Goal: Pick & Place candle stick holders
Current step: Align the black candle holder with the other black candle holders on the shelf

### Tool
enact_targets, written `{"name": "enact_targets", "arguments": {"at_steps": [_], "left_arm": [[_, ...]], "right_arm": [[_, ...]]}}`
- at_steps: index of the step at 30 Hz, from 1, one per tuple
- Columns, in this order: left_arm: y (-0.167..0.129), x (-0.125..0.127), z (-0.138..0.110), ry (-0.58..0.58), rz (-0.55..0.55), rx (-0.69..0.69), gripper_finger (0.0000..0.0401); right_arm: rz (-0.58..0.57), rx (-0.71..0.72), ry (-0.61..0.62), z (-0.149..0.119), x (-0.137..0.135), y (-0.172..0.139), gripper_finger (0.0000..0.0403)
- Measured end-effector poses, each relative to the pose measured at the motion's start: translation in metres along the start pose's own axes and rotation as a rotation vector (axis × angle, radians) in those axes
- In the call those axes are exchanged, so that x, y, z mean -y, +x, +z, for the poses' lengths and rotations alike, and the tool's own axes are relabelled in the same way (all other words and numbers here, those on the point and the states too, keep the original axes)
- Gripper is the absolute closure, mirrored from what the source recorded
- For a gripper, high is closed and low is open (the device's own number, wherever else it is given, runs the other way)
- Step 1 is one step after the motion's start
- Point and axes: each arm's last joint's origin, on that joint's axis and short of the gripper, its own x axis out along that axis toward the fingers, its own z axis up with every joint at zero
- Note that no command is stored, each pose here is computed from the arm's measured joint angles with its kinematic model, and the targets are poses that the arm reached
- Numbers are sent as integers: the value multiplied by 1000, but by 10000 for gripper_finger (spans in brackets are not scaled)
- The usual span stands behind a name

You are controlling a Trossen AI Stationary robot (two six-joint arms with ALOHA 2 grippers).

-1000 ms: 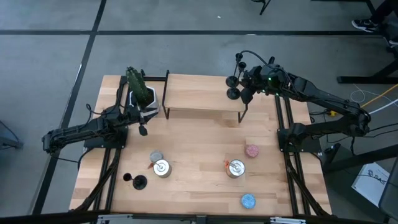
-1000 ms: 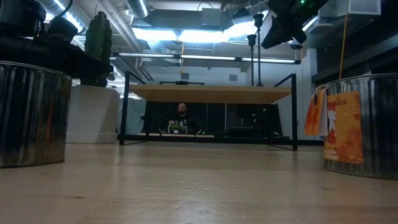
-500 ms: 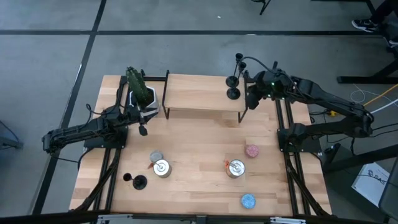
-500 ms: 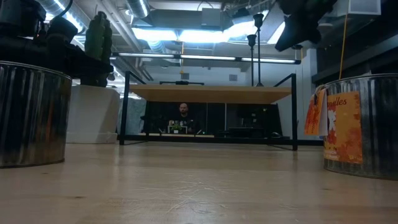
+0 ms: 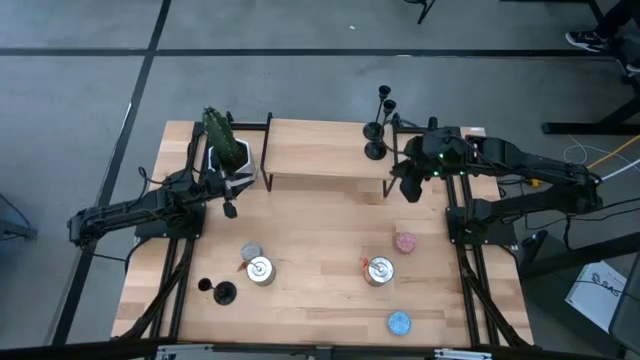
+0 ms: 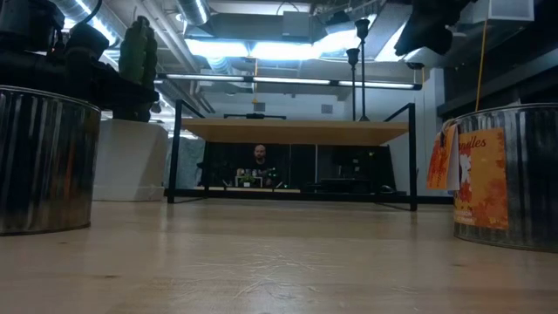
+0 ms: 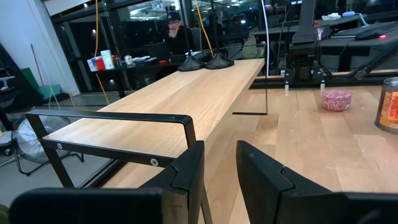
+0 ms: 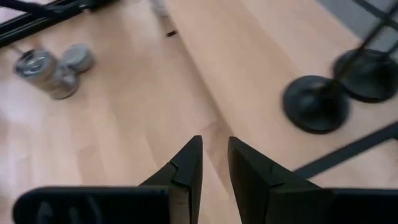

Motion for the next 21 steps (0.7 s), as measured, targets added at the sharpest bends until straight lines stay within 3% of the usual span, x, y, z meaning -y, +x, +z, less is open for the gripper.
{"name": "enact_targets", "arguments": {"at_steps": [21], "left_arm": [[0, 0, 0, 0, 0, 0, 313]], "right_arm": [[263, -7, -75, -15, -66, -1, 324]]}}
